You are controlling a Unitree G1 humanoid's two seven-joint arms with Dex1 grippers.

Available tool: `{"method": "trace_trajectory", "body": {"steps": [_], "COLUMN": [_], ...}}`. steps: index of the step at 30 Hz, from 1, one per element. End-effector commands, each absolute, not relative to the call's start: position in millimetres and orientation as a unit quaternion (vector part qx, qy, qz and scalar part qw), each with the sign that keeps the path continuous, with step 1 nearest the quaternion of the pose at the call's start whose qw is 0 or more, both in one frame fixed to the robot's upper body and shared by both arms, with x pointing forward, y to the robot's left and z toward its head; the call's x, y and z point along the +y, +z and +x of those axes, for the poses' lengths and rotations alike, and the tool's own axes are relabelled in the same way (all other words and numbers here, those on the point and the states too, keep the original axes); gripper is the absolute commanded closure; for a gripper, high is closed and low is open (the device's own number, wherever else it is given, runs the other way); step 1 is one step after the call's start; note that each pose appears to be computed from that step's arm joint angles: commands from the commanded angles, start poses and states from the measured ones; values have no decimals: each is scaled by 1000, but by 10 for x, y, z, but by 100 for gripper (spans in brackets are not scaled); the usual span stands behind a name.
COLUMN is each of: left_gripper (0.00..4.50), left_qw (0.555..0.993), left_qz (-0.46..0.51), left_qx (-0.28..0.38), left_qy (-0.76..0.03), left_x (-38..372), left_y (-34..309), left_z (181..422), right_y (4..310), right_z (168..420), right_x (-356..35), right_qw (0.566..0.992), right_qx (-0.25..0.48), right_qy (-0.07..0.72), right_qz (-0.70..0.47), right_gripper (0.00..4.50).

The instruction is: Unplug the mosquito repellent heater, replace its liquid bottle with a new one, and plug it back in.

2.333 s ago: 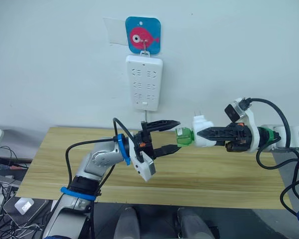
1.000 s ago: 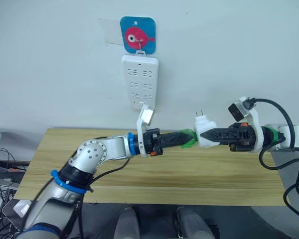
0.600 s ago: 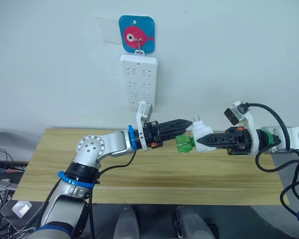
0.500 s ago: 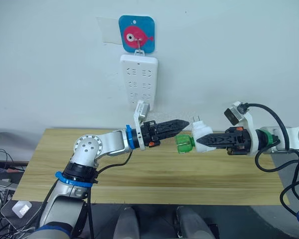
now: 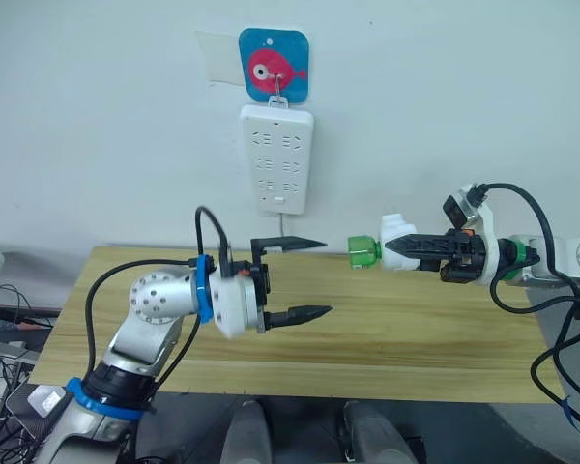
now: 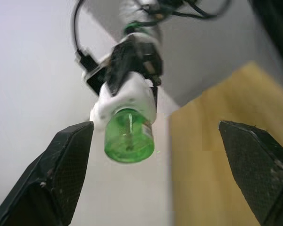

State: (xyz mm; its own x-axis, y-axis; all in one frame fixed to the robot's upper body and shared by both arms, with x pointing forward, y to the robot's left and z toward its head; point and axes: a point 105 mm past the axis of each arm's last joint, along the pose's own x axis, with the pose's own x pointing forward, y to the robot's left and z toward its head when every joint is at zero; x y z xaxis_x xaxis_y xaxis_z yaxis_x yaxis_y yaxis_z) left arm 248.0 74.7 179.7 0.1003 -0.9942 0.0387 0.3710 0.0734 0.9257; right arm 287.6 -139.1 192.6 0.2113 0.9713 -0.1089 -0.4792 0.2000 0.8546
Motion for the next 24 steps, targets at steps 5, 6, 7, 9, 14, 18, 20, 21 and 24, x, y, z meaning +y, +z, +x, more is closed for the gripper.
{"method": "trace_trajectory", "body": {"steps": [5, 6, 7, 9, 14, 18, 20, 21, 24], "left_gripper": [2, 2, 2, 2, 2, 2, 2, 2, 40], "left_qw": [584, 579, 575, 571, 569, 562, 557, 556, 551], "left_qz": [462, 465, 468, 474, 479, 481, 483, 483, 477], "left_qx": [-484, -492, -497, -495, -498, -512, -517, -519, -533], "left_qy": [-460, -455, -452, -452, -446, -437, -435, -433, -430], "left_x": [504, 463, 433, 404, 373, 347, 345, 346, 338], "left_y": [1864, 1871, 1866, 1828, 1816, 1870, 1876, 1883, 1923], "left_z": [2682, 2697, 2712, 2746, 2796, 2808, 2802, 2803, 2779], "right_y": [2097, 2112, 2123, 2138, 2143, 2125, 2124, 2123, 2124], "right_z": [2784, 2772, 2764, 2746, 2702, 2692, 2695, 2697, 2700], "right_x": [-1347, -1335, -1325, -1309, -1285, -1295, -1297, -1296, -1289], "right_qw": [681, 679, 677, 675, 673, 675, 676, 676, 677], "right_qx": [333, 332, 331, 329, 328, 330, 329, 329, 327], "right_qy": [556, 560, 562, 567, 570, 566, 565, 564, 563], "right_qz": [342, 340, 339, 339, 338, 339, 340, 340, 341], "right_gripper": [141, 141, 141, 141, 141, 141, 141, 141, 141]}}
